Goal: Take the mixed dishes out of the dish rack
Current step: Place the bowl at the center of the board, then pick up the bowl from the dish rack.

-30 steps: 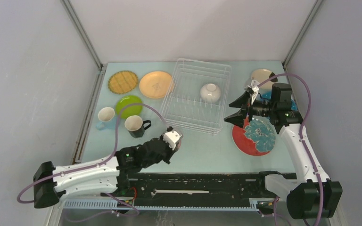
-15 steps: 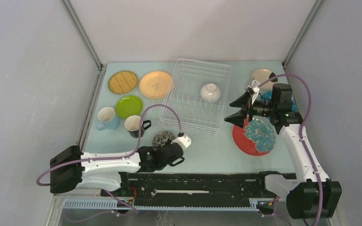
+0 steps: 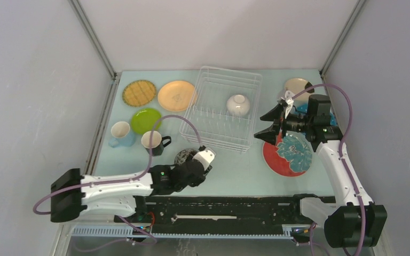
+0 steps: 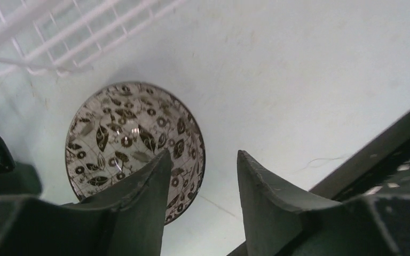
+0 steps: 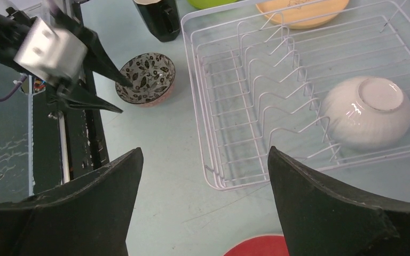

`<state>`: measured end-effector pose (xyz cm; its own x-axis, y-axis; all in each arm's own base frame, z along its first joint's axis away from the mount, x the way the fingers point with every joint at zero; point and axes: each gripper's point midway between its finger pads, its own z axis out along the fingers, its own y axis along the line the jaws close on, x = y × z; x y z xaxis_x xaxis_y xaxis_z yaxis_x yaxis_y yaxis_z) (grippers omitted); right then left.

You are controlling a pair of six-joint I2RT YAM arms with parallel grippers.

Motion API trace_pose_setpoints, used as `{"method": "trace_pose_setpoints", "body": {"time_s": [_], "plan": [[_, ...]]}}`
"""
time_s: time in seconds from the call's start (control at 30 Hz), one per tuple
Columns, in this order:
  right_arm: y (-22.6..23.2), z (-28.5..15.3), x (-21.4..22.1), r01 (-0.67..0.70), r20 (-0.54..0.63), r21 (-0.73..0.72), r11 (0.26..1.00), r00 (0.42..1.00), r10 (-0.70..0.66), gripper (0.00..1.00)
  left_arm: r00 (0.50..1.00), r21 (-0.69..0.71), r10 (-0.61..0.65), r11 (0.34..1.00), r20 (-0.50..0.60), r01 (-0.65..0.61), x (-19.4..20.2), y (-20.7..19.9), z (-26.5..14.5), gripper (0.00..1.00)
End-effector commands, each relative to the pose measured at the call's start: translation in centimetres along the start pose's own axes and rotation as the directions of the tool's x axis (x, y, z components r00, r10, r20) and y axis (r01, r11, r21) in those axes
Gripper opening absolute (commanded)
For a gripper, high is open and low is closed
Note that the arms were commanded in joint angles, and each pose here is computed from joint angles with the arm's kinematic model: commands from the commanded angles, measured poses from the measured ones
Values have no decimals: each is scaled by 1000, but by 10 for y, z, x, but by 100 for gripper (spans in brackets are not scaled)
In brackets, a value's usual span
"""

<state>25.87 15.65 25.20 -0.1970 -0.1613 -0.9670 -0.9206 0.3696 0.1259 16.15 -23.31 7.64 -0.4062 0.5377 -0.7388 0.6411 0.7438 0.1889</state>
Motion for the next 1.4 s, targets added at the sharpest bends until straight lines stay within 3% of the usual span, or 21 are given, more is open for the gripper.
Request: {"method": "trace_pose_setpoints", "body": {"time_s": [0.0,0.13,0.2,0.43,0.6,0.77,0.97,1.07,1.27,1.37], "plan": [[-6,0,1,31,-1,15,999,1000,-31,95,948,146,-184,978,259,150,-67,-10,-33,58],[-12,1,5,20,-14,36,999,1000,-20,95,850,233,-304,947,429,221,-90,-2,-56,91],[-14,2,7,16,-21,40,999,1000,-15,96,787,308,-358,924,502,224,-108,-3,-68,99],[-29,10,13,-13,-53,103,995,998,19,96,631,491,-527,833,569,254,-171,21,-80,100],[-47,9,12,-86,-41,200,976,995,96,96,590,553,-640,753,492,356,-226,52,-57,100],[-67,5,13,-212,5,270,939,976,219,95,604,584,-721,665,340,465,-268,72,-7,100],[-90,0,25,-341,17,331,880,934,356,94,633,540,-743,631,215,557,-298,102,71,94],[-95,-1,28,-363,7,349,864,923,385,94,664,428,-730,659,162,619,-293,117,120,93],[-98,-2,30,-365,5,367,856,921,390,94,732,256,-675,726,88,639,-281,135,180,83],[-100,-2,31,-363,0,376,853,920,392,93,751,251,-658,738,58,627,-279,132,198,76]]}}
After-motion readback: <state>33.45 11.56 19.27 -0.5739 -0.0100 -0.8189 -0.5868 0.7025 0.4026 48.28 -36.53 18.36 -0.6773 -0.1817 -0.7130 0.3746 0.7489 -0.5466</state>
